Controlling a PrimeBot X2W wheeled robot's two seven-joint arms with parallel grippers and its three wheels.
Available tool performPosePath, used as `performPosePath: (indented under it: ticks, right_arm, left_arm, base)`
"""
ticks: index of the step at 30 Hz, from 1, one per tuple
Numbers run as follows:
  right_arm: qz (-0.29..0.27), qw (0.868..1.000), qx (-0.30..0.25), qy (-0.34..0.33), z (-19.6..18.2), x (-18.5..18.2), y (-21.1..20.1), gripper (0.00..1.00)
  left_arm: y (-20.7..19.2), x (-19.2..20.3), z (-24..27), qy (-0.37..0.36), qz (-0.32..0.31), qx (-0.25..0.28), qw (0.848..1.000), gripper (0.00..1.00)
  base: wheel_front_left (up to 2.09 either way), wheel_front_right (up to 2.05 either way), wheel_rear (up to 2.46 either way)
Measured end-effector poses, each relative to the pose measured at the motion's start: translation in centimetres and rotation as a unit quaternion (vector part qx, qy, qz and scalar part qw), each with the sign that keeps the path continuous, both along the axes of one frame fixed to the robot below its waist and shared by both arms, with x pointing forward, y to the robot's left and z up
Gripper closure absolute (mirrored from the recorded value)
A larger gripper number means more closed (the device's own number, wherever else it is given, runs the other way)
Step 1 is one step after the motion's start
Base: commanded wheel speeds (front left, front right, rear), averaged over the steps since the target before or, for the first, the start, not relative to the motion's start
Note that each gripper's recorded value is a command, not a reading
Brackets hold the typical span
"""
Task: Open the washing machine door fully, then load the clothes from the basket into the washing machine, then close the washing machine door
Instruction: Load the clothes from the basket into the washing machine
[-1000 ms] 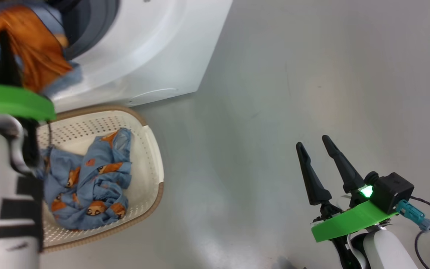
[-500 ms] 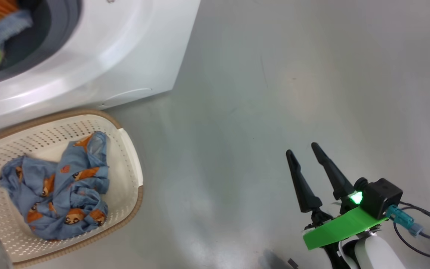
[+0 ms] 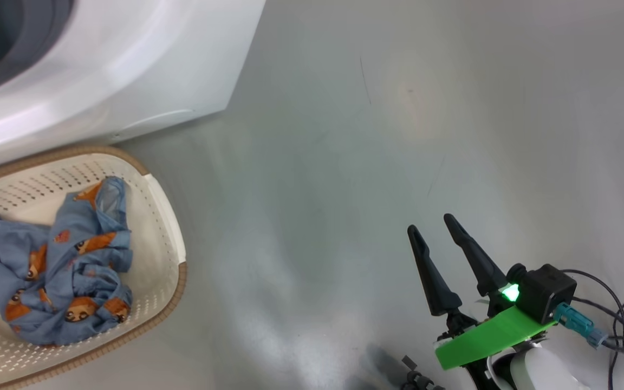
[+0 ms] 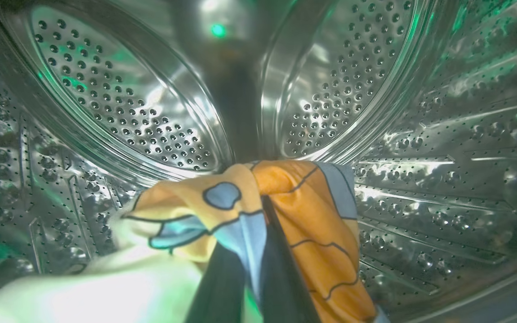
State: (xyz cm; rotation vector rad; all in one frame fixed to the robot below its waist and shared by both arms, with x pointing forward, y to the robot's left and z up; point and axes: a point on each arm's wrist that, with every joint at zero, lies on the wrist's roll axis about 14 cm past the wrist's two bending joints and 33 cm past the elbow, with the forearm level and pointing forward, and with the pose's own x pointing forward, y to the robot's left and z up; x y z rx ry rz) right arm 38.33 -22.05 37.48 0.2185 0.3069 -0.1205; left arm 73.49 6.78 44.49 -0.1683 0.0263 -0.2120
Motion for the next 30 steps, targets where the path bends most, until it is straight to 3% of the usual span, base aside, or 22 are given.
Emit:
performPosePath:
  ticks: [15, 21, 22, 24, 25, 26, 27, 28, 30]
  right_arm:
    - [0.004, 0.999, 0.009, 0.035, -2.2, -0.6, 0.6, 0.00]
    - [0.006, 0.999, 0.011, 0.033, -2.1, -0.7, 0.9, 0.00]
    - [0.005, 0.999, 0.013, 0.032, -2.0, -0.7, 0.9, 0.00]
    - [0.005, 0.999, 0.014, 0.029, -1.8, -0.6, 0.9, 0.00]
    - [0.005, 0.999, 0.014, 0.028, -1.8, -0.6, 0.9, 0.00]
    - [0.005, 1.000, 0.015, 0.026, -1.7, -0.6, 0.9, 0.00]
    - [0.005, 1.000, 0.015, 0.024, -1.5, -0.6, 0.9, 0.00]
    - [0.005, 1.000, 0.015, 0.023, -1.4, -0.6, 0.9, 0.00]
    - [0.005, 1.000, 0.015, 0.019, -1.2, -0.6, 0.9, 0.00]
  left_arm:
    - [2.1, 2.7, 2.2, -0.065, 0.043, -0.002, 0.997, 1.00]
    - [1.8, 1.9, -0.7, -0.021, 0.034, 0.026, 0.999, 1.00]
    - [1.7, 1.7, -1.4, -0.010, 0.031, 0.034, 0.999, 0.94]
    - [1.6, 1.4, -2.3, 0.008, 0.026, 0.043, 0.999, 0.69]
    - [1.6, 1.2, -2.6, 0.017, 0.026, 0.048, 0.998, 0.50]
    - [1.6, 1.2, -2.9, 0.028, 0.025, 0.052, 0.998, 0.50]
    - [1.5, 1.2, -2.9, 0.034, 0.024, 0.055, 0.998, 0.11]
    - [1.6, 1.2, -2.9, 0.038, 0.025, 0.060, 0.997, 0.00]
    - [1.6, 1.2, -2.8, 0.048, 0.027, 0.067, 0.996, 0.00]
  base:
    - [0.00, 0.00, 0.00]
    - [0.00, 0.00, 0.00]
    - [0.00, 0.00, 0.00]
    - [0.00, 0.00, 0.00]
    - [0.00, 0.00, 0.00]
    - [0.00, 0.00, 0.00]
    - [0.00, 0.00, 0.00]
    - [0.00, 0.00, 0.00]
    - [0.00, 0.00, 0.00]
